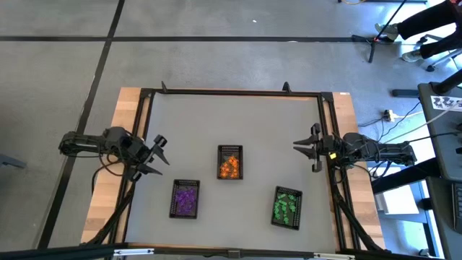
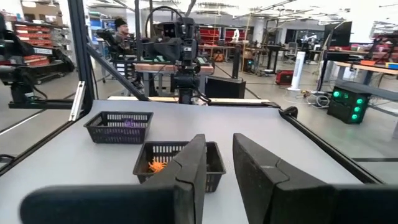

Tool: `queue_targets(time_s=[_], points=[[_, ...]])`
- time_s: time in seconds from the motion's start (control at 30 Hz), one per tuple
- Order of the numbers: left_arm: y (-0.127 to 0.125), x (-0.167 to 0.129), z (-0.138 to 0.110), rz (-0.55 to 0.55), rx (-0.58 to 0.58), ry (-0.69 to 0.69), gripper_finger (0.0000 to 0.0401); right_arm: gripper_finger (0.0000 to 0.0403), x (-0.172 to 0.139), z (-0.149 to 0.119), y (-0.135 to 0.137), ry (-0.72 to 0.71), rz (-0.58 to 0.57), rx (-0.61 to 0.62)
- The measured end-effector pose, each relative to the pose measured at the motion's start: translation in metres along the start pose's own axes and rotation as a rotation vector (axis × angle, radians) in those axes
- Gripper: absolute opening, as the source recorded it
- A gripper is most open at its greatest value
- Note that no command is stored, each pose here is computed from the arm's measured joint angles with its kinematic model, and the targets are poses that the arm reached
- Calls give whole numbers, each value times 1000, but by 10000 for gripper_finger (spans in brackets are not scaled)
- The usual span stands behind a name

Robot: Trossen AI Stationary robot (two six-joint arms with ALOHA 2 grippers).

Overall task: Sort Halloween decoration
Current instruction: Return to Home Position

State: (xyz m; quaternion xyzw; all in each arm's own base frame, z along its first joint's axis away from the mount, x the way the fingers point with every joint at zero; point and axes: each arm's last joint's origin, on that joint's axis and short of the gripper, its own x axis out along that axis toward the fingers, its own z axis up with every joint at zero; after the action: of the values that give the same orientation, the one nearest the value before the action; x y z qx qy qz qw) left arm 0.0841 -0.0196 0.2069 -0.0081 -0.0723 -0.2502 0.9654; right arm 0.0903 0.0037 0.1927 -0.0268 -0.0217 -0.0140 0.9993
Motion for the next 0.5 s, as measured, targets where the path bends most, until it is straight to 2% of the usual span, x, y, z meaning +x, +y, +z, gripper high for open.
queue_targets(time_s=[0.3, 0.5], points=[[2, 3, -20, 7, -25, -25, 179, 79, 0, -2, 1, 16, 42, 2], [3, 3, -20, 25, -23, -49, 179, 79, 0, -2, 1, 21, 41, 2]])
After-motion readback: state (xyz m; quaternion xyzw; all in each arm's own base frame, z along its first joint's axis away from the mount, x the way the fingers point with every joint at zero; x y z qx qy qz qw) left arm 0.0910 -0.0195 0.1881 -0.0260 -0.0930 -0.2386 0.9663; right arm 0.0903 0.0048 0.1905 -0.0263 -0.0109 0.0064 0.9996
